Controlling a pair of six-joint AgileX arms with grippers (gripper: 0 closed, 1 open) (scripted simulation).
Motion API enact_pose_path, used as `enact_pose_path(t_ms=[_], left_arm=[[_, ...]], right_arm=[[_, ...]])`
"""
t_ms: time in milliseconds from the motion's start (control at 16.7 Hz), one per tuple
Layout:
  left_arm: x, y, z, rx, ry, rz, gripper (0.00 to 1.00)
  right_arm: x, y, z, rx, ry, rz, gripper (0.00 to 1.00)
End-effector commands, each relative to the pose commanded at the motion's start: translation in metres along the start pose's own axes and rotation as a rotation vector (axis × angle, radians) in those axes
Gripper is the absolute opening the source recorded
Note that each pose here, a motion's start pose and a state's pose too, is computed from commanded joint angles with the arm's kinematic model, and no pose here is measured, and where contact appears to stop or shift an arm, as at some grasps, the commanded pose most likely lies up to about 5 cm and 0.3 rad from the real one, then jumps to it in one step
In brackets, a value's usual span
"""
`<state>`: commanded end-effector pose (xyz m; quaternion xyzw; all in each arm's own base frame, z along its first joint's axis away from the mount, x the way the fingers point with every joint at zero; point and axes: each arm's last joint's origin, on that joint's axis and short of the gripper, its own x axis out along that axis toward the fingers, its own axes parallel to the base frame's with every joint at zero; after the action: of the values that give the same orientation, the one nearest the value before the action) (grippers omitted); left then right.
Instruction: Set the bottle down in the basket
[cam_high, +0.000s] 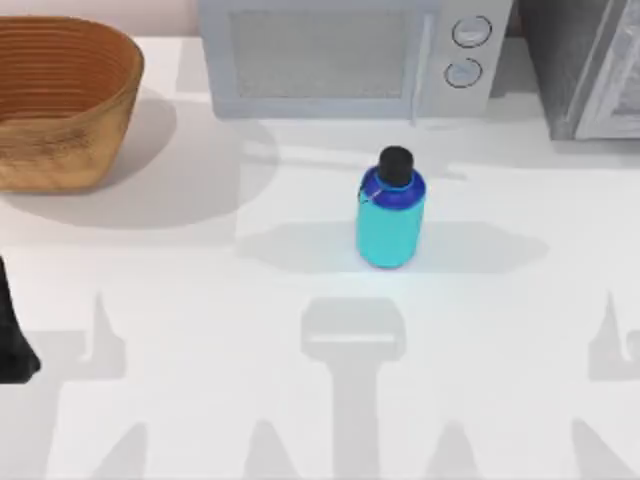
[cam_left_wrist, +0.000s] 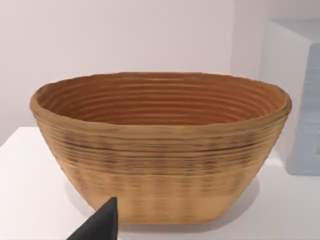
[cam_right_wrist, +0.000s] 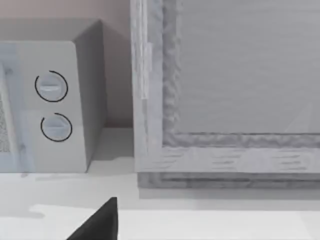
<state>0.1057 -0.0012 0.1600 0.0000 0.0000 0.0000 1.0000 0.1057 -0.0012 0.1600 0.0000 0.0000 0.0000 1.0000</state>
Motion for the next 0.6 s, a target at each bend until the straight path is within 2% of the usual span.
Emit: enact_pose_path(t_ms=[300,600], left_arm=[[0.003,-0.002,0.004,0.003,0.002,-0.018,1.0],[0.021,-0.012,0.021,0.015,0.024,-0.115,1.0]], right_arm=[[0.0,0.0,0.0,0.0,0.0,0.0,1.0],[0.0,0.0,0.0,0.0,0.0,0.0,1.0]])
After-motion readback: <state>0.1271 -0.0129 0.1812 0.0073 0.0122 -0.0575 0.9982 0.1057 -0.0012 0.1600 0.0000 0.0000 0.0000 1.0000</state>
